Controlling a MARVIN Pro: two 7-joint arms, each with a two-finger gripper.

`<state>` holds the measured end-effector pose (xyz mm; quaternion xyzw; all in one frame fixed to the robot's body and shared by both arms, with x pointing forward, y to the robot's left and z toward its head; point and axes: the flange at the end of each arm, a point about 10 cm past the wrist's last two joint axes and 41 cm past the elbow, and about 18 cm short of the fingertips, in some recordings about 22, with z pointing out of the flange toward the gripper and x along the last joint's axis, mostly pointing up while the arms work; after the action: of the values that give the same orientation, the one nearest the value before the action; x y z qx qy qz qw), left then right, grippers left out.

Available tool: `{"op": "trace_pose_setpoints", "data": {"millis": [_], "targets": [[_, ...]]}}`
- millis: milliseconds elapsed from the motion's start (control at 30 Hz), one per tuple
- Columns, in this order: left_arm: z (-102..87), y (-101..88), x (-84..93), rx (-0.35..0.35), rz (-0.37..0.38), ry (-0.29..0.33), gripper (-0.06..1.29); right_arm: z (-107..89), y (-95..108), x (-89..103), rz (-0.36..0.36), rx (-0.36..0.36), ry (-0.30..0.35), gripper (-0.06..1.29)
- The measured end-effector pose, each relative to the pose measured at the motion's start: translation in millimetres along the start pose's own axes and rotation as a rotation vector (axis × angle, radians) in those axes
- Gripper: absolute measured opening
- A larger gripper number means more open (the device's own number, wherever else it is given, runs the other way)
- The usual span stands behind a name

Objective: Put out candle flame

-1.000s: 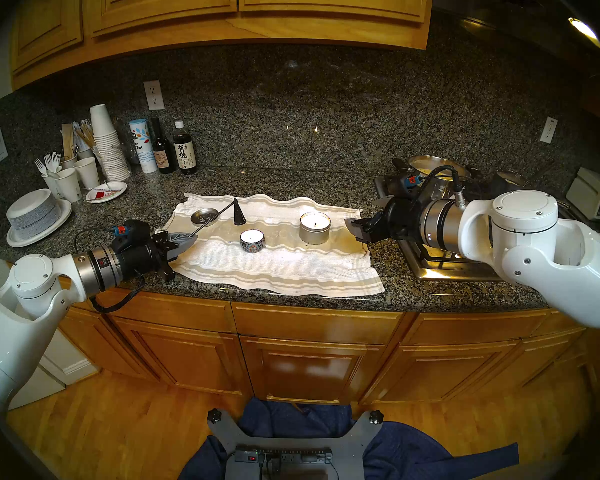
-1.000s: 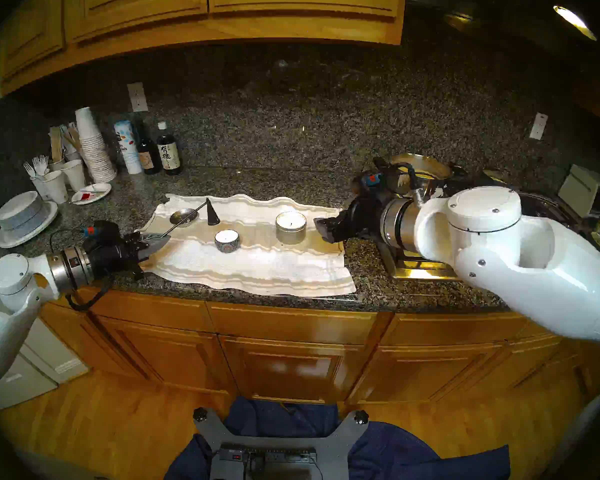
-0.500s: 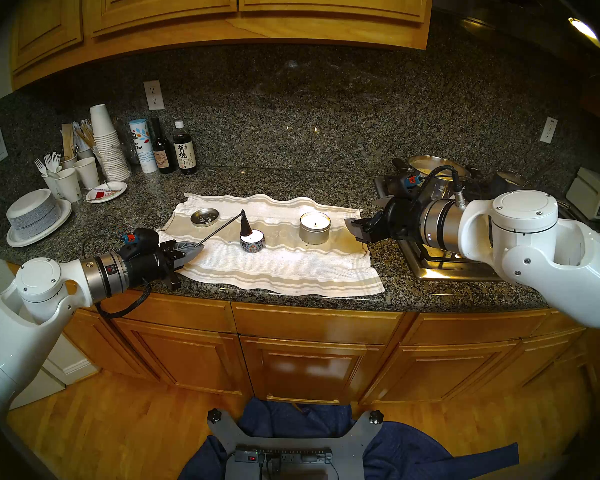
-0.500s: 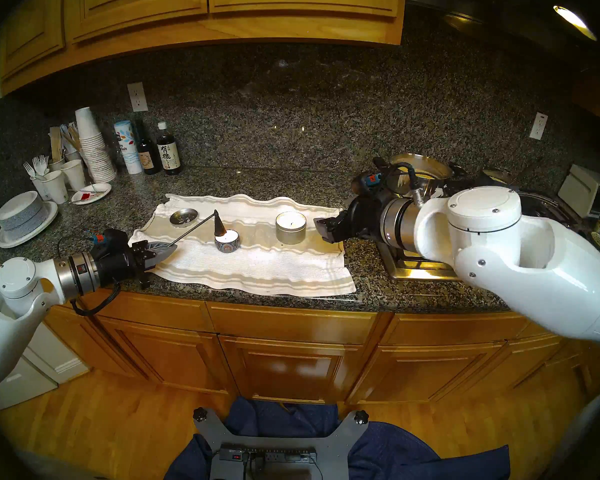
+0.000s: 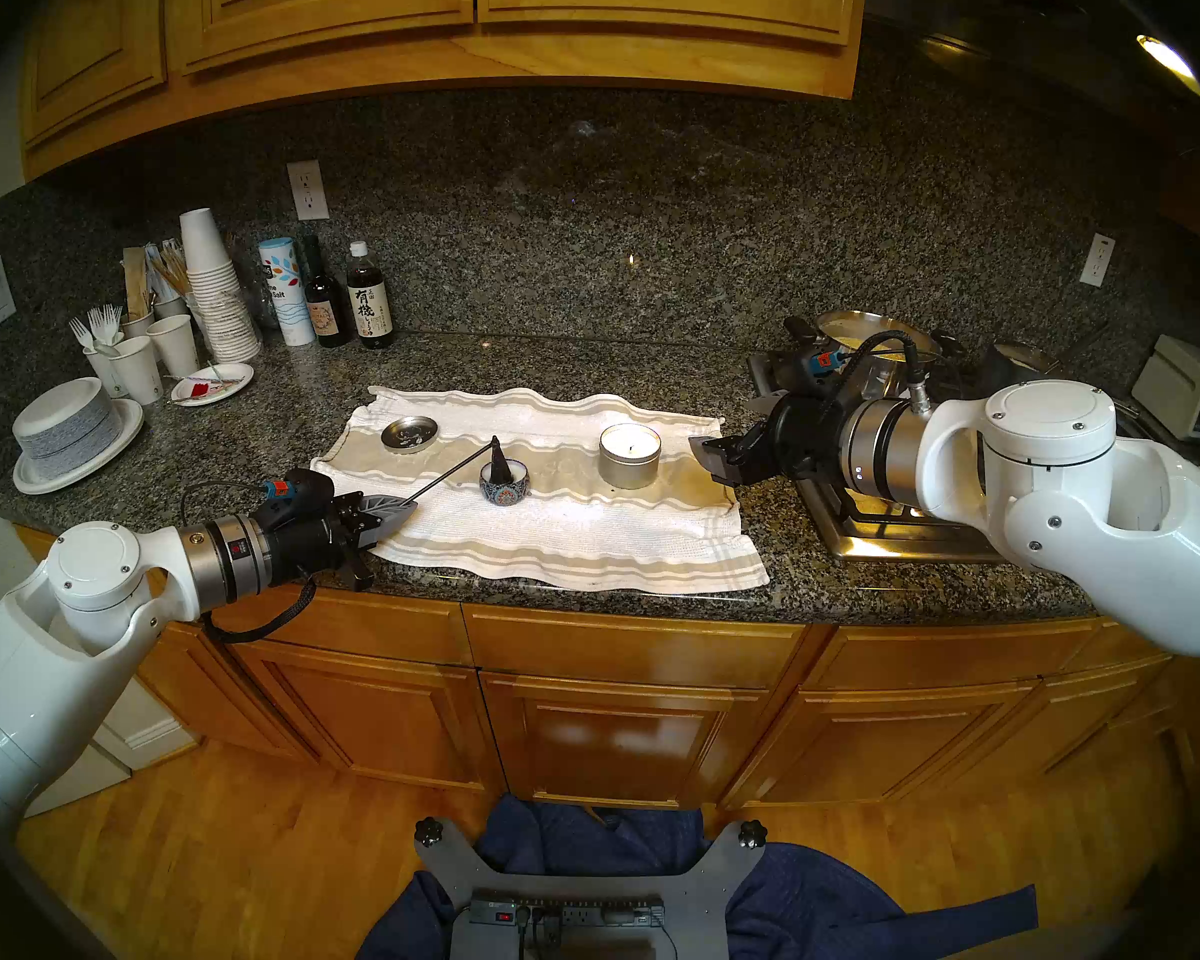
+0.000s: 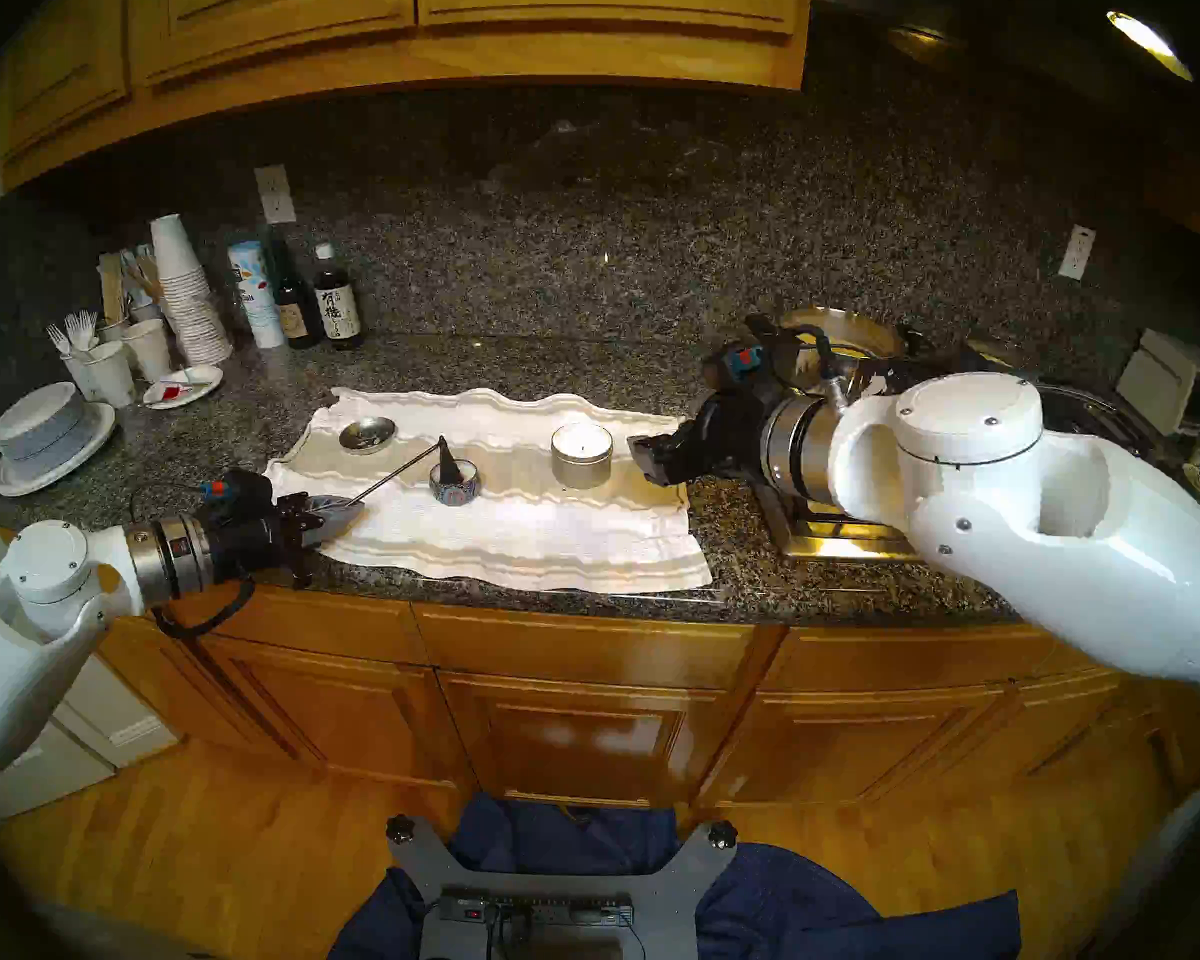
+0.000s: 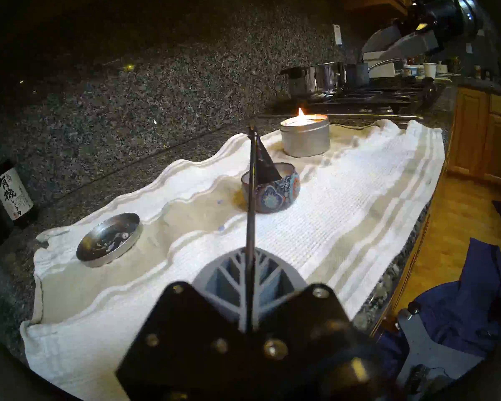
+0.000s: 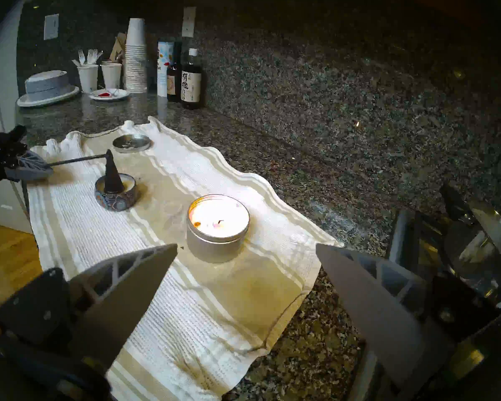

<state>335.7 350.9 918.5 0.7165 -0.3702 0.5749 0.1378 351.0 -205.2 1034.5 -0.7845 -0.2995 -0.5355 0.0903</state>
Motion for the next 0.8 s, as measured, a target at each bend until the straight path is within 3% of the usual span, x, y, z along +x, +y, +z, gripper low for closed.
{"op": "trace_pose_setpoints", "data": {"millis": [800], "targets": [[-0.2, -3.2, 2.0, 0.0, 0.013, -0.008, -0.02, 0.0, 0.0, 0.1, 0.0, 0.0, 0.0, 1.25]]}}
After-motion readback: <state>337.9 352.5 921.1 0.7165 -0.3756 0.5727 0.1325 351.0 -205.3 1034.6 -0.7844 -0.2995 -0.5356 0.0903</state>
